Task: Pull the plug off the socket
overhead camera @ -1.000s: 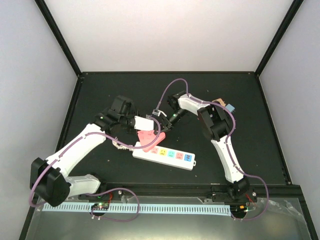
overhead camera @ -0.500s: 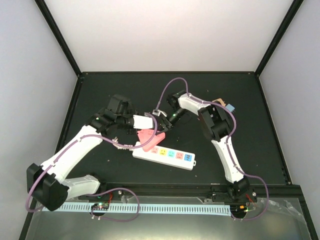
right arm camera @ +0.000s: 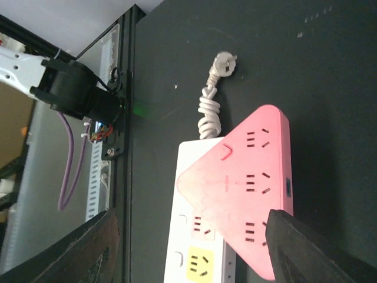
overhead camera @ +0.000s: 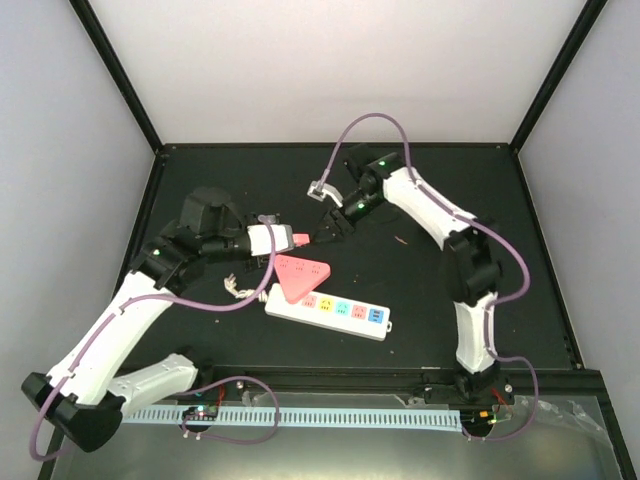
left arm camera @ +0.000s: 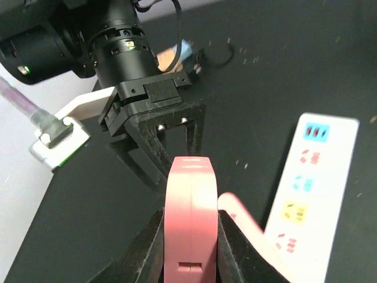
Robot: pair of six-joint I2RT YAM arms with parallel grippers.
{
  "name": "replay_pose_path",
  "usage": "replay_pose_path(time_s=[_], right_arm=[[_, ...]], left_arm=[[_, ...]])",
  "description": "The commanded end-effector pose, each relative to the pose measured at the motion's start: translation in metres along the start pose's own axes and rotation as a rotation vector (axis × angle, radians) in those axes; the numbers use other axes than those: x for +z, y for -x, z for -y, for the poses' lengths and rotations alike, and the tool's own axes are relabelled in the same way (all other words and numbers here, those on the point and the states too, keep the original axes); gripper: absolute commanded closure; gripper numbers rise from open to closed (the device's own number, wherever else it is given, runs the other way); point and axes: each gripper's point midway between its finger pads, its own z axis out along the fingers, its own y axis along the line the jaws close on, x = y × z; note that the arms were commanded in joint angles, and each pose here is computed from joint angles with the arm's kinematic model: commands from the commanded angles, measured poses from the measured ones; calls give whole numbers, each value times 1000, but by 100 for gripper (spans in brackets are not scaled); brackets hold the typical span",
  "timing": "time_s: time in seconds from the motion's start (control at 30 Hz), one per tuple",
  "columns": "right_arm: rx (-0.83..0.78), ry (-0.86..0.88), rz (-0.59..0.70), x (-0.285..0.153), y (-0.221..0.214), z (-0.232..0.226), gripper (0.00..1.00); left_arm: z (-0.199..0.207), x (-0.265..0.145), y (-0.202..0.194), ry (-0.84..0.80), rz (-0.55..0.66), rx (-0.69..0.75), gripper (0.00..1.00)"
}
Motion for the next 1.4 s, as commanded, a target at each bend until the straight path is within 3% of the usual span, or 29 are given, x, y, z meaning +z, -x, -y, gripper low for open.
replay_pose_path(time_s=[0.0, 0.27, 0.67, 0.97, 1.1, 1.37], right_arm=[[-202, -135, 64, -34, 13, -29, 29], [-496, -241, 150, -74, 5, -97, 31], [-586, -174, 225, -78, 11, -196, 38], [-604, -130, 163, -46, 13, -216, 40], [-599, -128, 157, -40, 19, -218, 47], [-573, -149, 150, -36, 21, -210, 73]], left_arm=[[13, -35, 49, -95, 144, -120, 99], [28, -63, 74, -192, 204, -173, 98], [50, -51, 65, -328, 219, -251, 97], [50, -51, 69, -337, 244, -270, 96], [50, -48, 66, -331, 244, -281, 96], [46, -46, 64, -307, 233, -288, 96]])
